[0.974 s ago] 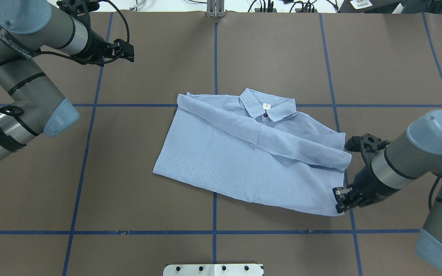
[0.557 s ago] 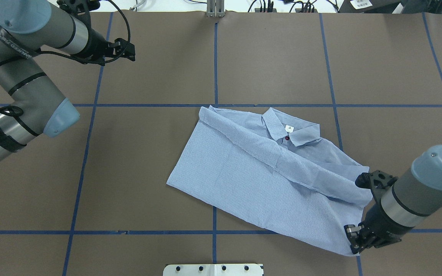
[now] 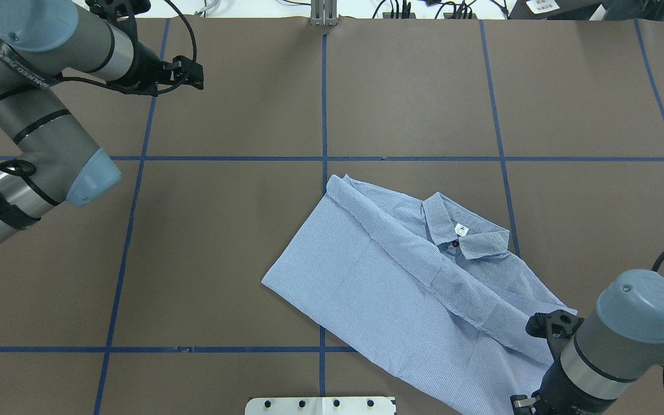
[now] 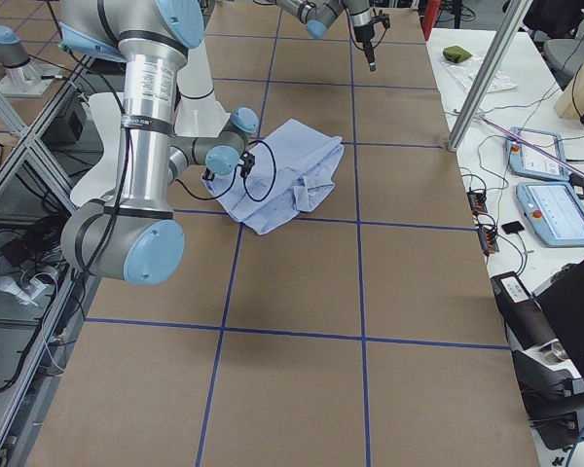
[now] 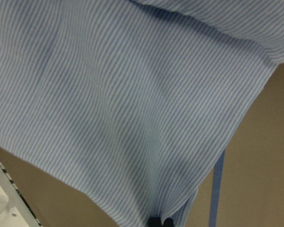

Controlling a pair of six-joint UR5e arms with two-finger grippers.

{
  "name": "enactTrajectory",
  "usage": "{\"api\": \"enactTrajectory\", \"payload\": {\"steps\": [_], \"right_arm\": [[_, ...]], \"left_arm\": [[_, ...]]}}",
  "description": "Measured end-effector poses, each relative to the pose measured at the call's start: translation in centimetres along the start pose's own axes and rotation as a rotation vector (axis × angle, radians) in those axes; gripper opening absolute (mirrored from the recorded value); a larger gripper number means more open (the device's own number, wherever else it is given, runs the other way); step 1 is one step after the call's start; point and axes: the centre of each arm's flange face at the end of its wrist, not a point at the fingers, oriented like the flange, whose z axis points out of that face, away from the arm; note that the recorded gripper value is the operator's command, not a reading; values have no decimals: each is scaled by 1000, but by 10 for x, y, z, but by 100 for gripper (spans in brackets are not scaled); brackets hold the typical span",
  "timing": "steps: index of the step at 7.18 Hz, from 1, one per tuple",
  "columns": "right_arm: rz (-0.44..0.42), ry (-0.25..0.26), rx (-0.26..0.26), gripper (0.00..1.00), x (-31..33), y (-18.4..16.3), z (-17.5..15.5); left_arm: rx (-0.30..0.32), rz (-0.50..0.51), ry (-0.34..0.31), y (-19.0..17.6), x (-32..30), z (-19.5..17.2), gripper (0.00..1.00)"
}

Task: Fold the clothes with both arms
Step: 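Drag the folded shirt with the right gripper toward the robot, rotating it, then release the shirt with the right gripper while the left gripper reaches its far corner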

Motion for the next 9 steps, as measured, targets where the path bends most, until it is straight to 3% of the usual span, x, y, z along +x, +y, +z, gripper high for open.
{"api": "enactTrajectory", "payload": {"steps": [3,5,7,9], "right_arm": [[63,-19,44,100,7,-16,-16],[113,-102,144,100,4,-50,-60],[122,-205,274,100,3,-83,-123],[109,-272,374,100,5,-99,-174]], "left_arm": [[-5,7,10,5,6,0,99],[-39,16,58,37,33,-3,99],[-132,-65,122,109,80,1,99],[-222,-197,156,189,123,4,98]]}}
